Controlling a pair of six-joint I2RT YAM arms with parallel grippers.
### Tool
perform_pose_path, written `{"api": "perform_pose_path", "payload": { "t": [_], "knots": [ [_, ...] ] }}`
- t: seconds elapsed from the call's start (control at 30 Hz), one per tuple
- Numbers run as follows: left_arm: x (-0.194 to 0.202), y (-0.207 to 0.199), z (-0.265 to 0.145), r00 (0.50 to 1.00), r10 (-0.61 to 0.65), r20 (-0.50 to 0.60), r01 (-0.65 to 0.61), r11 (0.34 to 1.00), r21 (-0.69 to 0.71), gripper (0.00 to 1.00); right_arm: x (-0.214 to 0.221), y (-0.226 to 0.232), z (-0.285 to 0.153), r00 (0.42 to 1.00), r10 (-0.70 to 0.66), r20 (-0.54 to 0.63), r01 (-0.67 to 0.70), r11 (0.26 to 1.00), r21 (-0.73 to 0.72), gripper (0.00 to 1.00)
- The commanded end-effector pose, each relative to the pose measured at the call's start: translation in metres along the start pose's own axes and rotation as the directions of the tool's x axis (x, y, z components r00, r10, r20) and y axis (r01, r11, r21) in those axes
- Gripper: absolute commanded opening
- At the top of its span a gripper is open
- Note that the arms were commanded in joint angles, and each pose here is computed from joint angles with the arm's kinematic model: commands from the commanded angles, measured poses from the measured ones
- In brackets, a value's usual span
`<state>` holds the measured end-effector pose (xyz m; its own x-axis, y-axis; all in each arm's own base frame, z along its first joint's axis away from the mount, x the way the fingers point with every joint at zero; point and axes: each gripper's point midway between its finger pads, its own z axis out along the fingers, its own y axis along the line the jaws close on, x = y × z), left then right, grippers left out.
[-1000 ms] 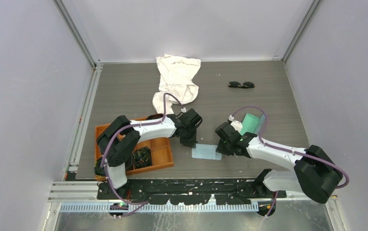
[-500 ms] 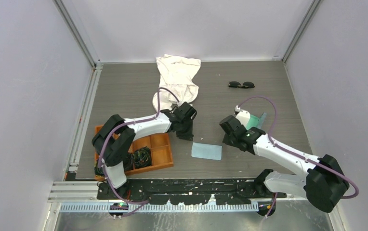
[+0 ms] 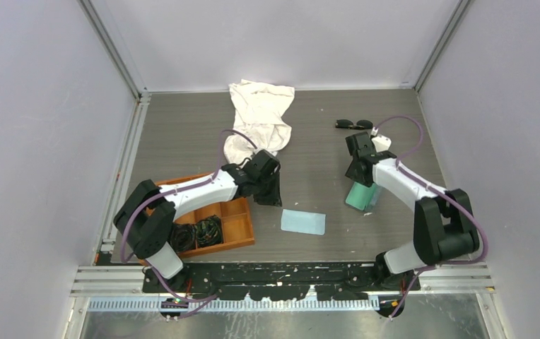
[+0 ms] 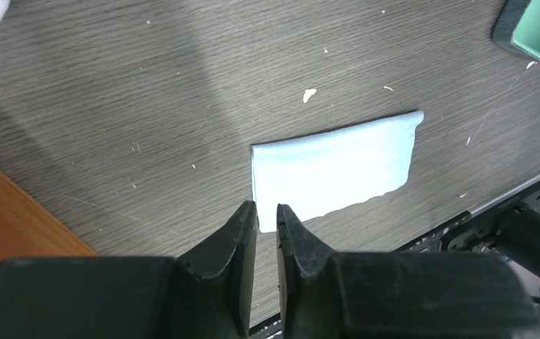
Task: Organize the sunglasses
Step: Adjust the sunglasses case at the center of the board.
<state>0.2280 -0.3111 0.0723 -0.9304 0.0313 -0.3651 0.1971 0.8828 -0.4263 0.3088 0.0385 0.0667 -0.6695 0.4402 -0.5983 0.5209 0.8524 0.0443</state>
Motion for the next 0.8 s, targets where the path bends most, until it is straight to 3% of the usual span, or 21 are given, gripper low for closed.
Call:
{"api": "perform_pose_path", "payload": {
  "t": [0.0, 0.17, 0.4, 0.53, 0.63, 0.77],
  "knots": [
    [-0.007, -0.009, -0.015, 0.999, 0.020, 0.045, -0.022, 0.999, 0.039, 0.19, -0.027, 0.011, 0.017, 1.000, 0.004, 0.027, -0.004, 1.000, -0.001, 0.44],
    [-0.011, -0.014, -0.019, 0.998, 0.033, 0.049, -0.035, 0.998, 0.047, 0.22, -0.020, 0.018, 0.040, 1.000, -0.016, 0.001, 0.016, 1.000, -0.019, 0.48],
    [-0.010, -0.009, -0.022, 0.998, 0.046, 0.053, -0.048, 0.998, 0.033, 0.22, -0.011, 0.039, 0.041, 0.993, -0.110, -0.033, 0.105, 0.984, -0.142, 0.25],
    [-0.009, -0.007, -0.020, 0.998, 0.046, 0.050, -0.047, 0.999, 0.027, 0.22, 0.010, 0.049, 0.037, 0.972, -0.223, -0.071, 0.207, 0.961, -0.185, 0.05],
    [-0.005, -0.002, -0.019, 0.998, 0.037, 0.043, -0.037, 0.999, 0.008, 0.21, 0.030, 0.060, 0.028, 0.920, -0.391, -0.030, 0.382, 0.912, -0.150, 0.02],
    [-0.001, 0.003, -0.021, 0.999, 0.020, 0.049, -0.021, 1.000, 0.002, 0.21, 0.062, 0.099, 0.003, 0.860, -0.510, 0.031, 0.498, 0.824, -0.271, 0.01]
  ]
}}
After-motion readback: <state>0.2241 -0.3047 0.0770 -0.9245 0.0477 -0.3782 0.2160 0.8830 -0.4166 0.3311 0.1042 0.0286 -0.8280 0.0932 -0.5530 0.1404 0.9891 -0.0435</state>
